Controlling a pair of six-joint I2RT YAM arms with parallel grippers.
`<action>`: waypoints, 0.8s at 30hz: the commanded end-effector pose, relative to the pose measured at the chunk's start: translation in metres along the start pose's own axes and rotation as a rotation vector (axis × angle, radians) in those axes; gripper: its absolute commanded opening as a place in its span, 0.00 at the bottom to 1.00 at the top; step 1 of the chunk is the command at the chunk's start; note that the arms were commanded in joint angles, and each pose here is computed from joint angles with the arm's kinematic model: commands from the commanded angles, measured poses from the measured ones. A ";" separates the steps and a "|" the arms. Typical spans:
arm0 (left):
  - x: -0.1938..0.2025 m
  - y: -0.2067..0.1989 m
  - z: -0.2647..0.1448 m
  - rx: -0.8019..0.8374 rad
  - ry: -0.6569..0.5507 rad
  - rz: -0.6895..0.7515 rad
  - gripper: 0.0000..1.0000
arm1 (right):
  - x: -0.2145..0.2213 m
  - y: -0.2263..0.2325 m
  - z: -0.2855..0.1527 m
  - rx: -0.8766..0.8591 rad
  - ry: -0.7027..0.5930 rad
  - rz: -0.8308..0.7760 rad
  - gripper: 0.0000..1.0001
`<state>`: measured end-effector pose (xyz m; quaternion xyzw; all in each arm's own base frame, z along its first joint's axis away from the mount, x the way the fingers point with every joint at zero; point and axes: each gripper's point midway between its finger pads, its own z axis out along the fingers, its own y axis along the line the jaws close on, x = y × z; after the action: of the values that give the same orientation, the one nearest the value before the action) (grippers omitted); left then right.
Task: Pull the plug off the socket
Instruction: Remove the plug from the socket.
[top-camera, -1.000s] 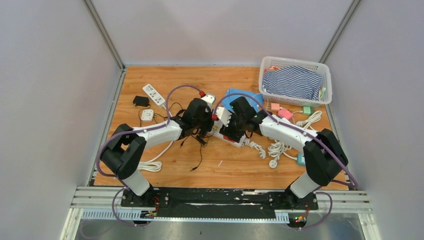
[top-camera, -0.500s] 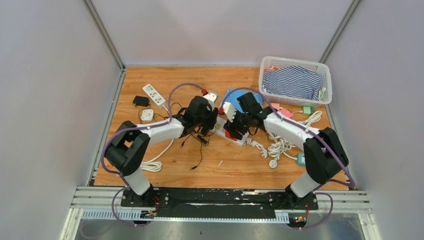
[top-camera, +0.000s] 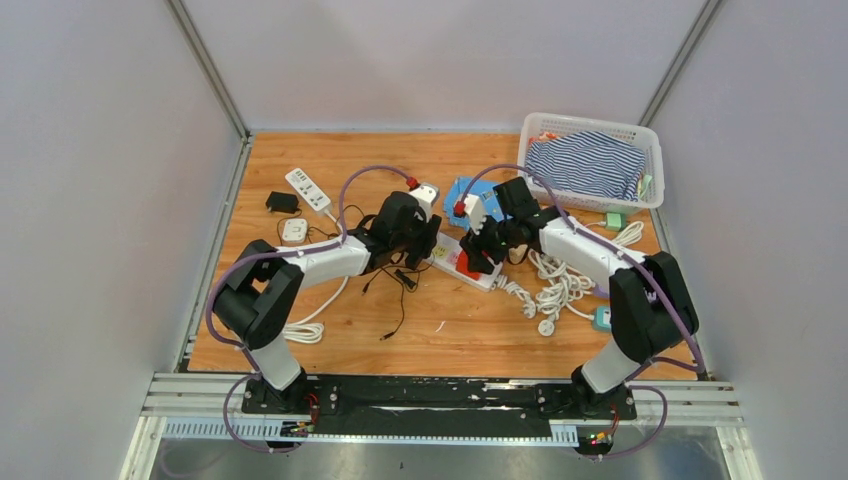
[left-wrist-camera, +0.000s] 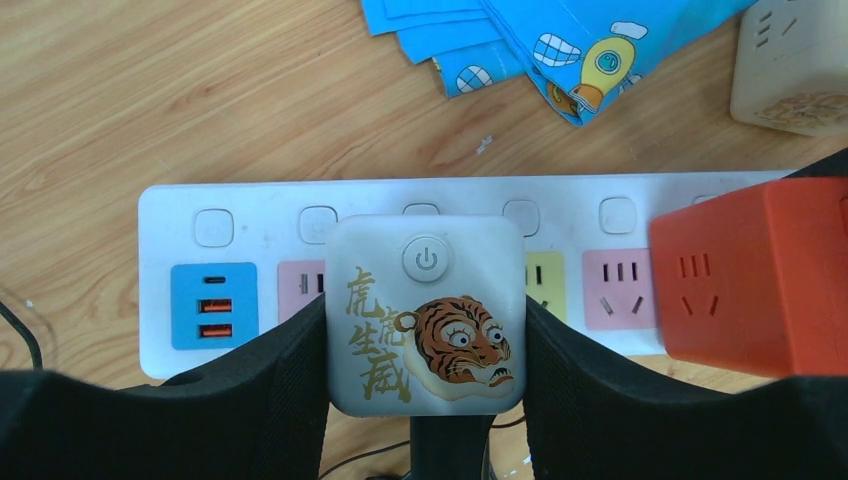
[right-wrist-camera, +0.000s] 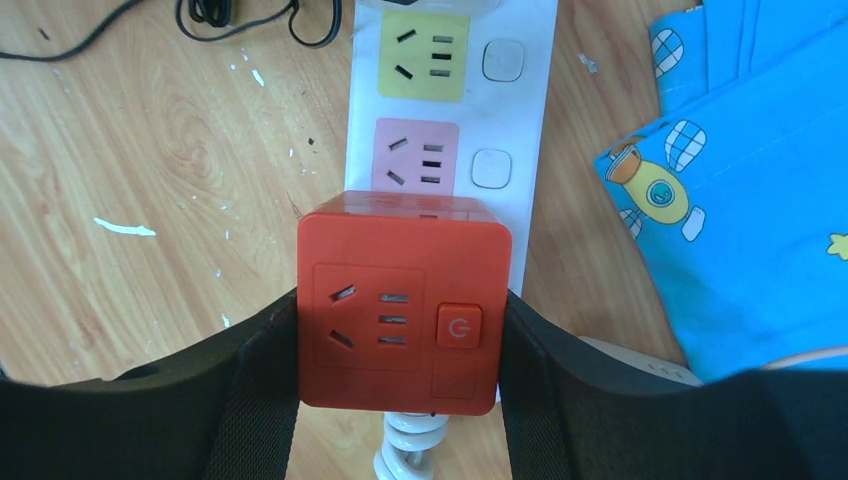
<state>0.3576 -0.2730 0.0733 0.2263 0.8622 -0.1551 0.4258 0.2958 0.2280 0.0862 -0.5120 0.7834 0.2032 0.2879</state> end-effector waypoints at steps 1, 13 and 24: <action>0.074 0.001 0.004 0.017 0.231 -0.006 0.00 | 0.007 0.027 -0.005 -0.183 -0.030 0.090 0.00; 0.073 -0.001 0.002 0.027 0.229 -0.020 0.00 | -0.021 0.088 0.007 -0.198 0.003 -0.204 0.00; 0.074 -0.002 0.002 0.033 0.233 -0.021 0.00 | -0.026 0.055 -0.025 -0.125 -0.075 -0.150 0.00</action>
<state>0.3544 -0.2791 0.0748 0.2345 0.8589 -0.1721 0.4215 0.2767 0.2327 0.0975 -0.5505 0.7629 0.1733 0.2914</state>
